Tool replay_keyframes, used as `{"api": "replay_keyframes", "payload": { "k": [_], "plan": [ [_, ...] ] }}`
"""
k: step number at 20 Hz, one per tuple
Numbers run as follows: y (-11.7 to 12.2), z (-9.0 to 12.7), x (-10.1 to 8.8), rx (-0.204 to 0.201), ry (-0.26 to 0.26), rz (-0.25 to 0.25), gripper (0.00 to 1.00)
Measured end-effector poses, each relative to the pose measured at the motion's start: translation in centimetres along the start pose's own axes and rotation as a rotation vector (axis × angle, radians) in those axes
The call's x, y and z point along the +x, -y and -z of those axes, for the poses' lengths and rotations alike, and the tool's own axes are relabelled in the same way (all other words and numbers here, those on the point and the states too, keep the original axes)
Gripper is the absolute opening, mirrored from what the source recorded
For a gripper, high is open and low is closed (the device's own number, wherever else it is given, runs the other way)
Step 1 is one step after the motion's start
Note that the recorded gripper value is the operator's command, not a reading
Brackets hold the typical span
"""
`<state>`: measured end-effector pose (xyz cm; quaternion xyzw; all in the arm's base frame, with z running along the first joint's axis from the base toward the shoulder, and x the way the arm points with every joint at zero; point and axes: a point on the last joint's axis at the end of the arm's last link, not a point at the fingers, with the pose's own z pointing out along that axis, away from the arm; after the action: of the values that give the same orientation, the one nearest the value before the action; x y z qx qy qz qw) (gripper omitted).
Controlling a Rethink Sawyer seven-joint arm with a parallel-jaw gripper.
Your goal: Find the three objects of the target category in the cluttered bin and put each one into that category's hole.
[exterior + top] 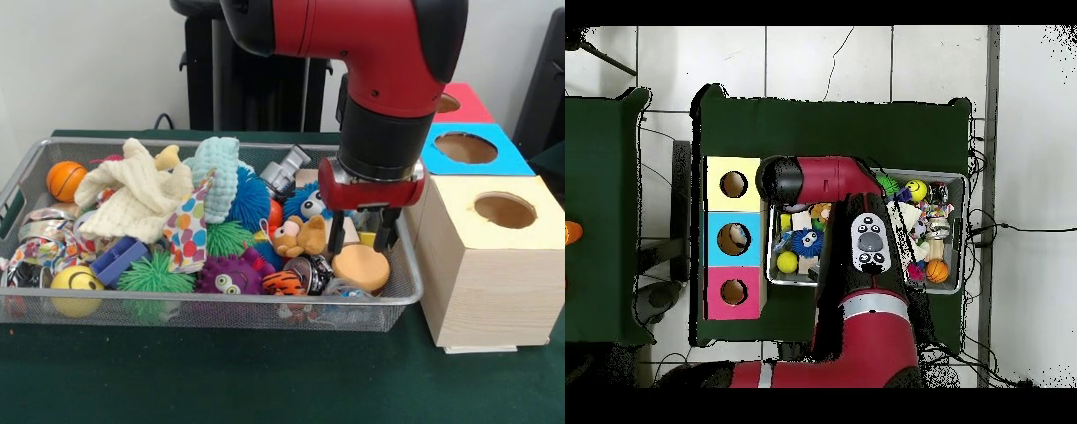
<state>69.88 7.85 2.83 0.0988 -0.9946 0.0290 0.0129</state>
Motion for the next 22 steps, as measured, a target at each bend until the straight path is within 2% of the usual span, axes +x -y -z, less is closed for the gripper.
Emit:
{"api": "replay_keyframes", "payload": {
  "k": [5,16,22],
  "plan": [
    [-0.2,-1.2,0.4,-0.005,-0.009,0.001,1.00],
    [-0.4,-1.9,0.6,-0.007,-0.013,0.002,1.00],
    [-0.7,-3.8,0.9,-0.010,-0.002,0.004,1.00]
  ]
}}
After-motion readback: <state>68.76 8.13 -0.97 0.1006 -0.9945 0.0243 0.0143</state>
